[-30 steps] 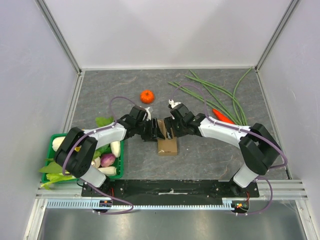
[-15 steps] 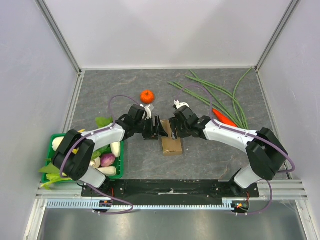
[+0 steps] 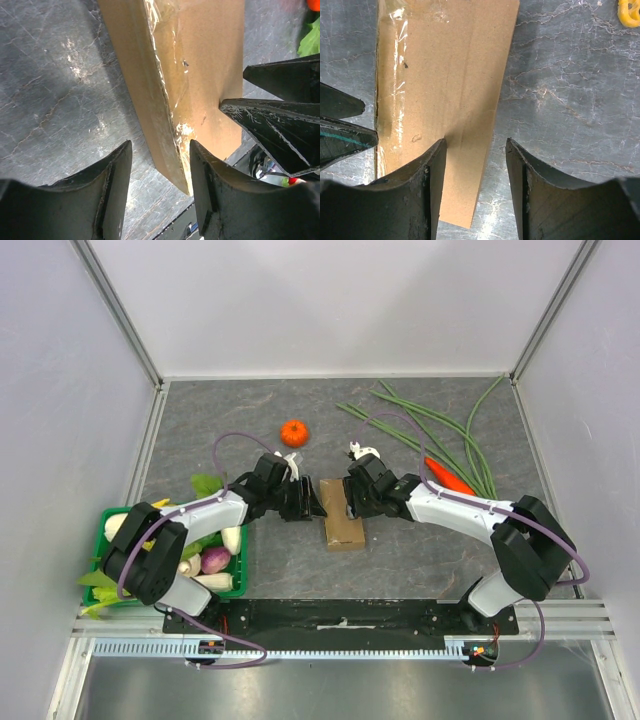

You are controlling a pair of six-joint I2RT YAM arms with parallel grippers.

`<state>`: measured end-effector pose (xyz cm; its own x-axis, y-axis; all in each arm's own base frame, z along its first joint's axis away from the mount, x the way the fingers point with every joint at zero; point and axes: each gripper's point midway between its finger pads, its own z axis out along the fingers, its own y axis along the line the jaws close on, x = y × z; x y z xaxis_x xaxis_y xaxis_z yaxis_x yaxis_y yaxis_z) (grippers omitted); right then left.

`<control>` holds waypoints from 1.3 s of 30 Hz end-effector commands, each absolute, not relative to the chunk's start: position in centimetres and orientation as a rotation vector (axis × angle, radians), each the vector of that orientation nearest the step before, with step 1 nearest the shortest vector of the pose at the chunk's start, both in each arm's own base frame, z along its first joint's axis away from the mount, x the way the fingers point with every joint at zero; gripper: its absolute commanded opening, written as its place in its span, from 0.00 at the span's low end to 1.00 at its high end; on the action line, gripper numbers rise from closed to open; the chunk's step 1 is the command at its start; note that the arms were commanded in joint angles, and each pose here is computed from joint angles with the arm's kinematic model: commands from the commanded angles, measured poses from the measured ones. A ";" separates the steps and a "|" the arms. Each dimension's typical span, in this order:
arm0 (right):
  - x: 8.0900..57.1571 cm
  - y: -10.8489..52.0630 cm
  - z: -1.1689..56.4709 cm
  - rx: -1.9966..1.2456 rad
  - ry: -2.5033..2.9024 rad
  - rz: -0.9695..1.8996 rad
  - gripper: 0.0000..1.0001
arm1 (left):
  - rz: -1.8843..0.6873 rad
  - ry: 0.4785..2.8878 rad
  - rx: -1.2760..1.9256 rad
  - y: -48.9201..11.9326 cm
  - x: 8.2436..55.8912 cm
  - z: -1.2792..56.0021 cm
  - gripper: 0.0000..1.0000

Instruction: Unpack the express box

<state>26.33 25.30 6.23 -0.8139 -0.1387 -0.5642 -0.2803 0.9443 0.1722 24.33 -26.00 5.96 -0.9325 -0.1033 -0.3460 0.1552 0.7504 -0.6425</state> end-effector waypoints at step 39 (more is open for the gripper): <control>26.3 23.8 3.1 -0.203 2.616 0.219 0.55 | -0.522 2.692 -0.141 -18.8 24.1 0.3 0.32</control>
<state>27.19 26.49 5.72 -0.8279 -0.0617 -0.5574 -0.2248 0.9471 0.2290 25.09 -20.61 1.90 -0.9036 -0.1877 -0.3852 0.0094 0.8900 -0.4558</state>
